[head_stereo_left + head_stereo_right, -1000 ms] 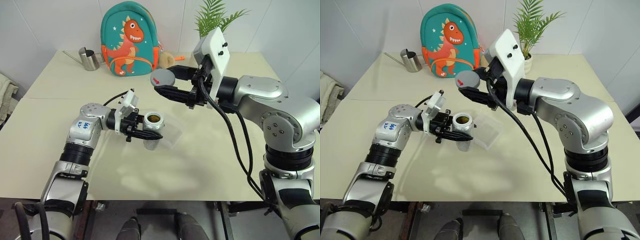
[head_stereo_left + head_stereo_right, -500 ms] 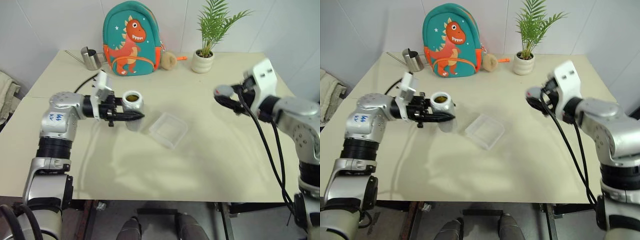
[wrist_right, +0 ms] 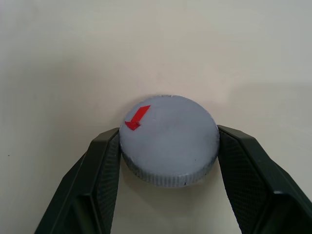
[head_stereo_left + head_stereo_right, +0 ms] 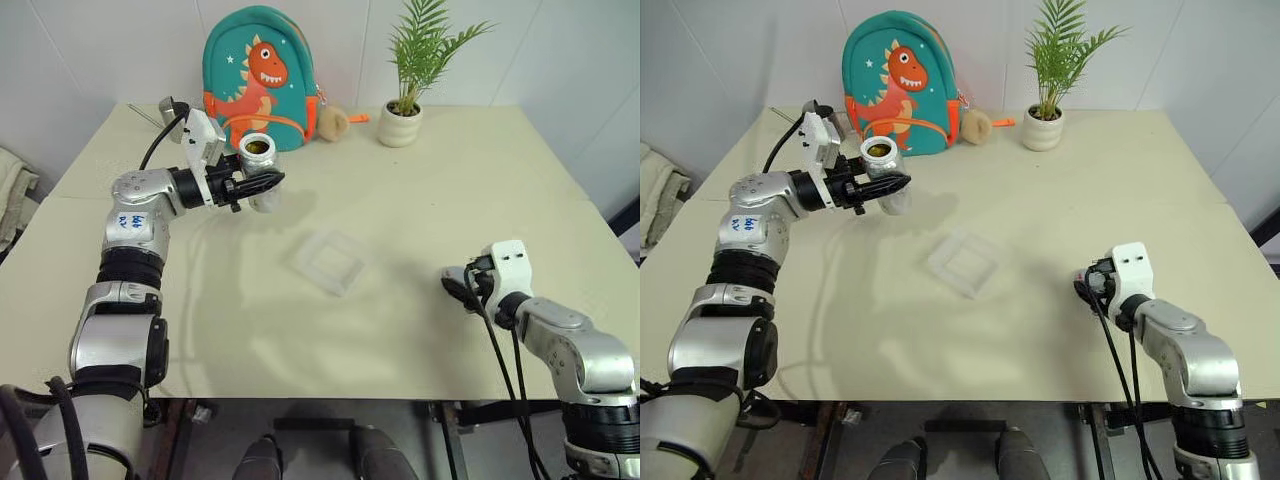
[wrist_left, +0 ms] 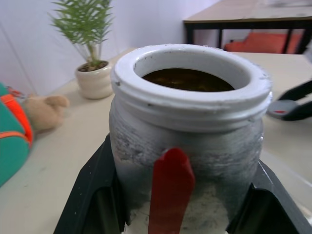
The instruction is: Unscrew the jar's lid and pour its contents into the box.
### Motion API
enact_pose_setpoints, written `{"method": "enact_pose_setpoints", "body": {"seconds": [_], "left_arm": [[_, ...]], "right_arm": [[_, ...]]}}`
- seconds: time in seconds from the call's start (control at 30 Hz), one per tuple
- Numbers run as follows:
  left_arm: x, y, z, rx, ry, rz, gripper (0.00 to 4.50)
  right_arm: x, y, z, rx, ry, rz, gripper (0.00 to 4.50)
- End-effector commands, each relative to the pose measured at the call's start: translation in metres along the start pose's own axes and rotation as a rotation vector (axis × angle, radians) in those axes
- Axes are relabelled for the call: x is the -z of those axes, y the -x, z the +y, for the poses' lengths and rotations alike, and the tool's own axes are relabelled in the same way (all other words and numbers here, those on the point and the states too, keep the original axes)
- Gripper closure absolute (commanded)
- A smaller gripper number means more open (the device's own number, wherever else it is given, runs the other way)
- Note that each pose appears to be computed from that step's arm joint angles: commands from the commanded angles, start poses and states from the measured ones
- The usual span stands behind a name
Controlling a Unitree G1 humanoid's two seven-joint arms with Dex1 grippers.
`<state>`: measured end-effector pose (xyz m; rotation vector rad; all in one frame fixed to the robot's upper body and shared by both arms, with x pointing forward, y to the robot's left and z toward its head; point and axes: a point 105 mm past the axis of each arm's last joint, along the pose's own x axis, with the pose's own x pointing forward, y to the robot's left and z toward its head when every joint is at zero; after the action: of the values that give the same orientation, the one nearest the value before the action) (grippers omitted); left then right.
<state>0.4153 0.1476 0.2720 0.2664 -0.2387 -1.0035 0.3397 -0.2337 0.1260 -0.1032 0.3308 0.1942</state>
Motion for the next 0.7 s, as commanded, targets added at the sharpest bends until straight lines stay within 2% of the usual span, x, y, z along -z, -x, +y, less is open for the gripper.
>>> {"method": "enact_pose_setpoints", "body": {"seconds": [0.03,0.17,0.33,0.43,0.57,0.63,0.7], "left_arm": [[-0.019,-0.003,0.005,-0.011,-0.019,-0.049,2.57],[-0.018,-0.004,0.002,0.008,-0.021,-0.037,2.57],[-0.017,-0.005,0.000,0.021,-0.029,-0.024,2.57],[-0.026,-0.008,-0.001,0.032,-0.064,-0.044,2.57],[-0.030,-0.015,0.006,-0.028,-0.274,0.015,2.57],[-0.031,-0.020,0.006,-0.033,-0.367,0.032,2.57],[-0.029,-0.031,-0.002,-0.001,-0.551,0.086,2.57]], "right_arm": [[-0.005,0.002,-0.002,0.009,-0.004,-0.033,1.18],[-0.010,0.010,-0.001,-0.008,0.023,-0.041,0.04],[-0.019,0.022,-0.005,-0.025,0.073,-0.058,0.04],[-0.046,0.047,-0.003,-0.091,0.141,-0.170,0.04],[-0.073,0.081,0.013,-0.259,0.196,-0.335,0.04],[-0.074,0.093,0.018,-0.329,0.182,-0.361,0.04],[-0.068,0.104,0.027,-0.428,0.187,-0.333,0.04]]}}
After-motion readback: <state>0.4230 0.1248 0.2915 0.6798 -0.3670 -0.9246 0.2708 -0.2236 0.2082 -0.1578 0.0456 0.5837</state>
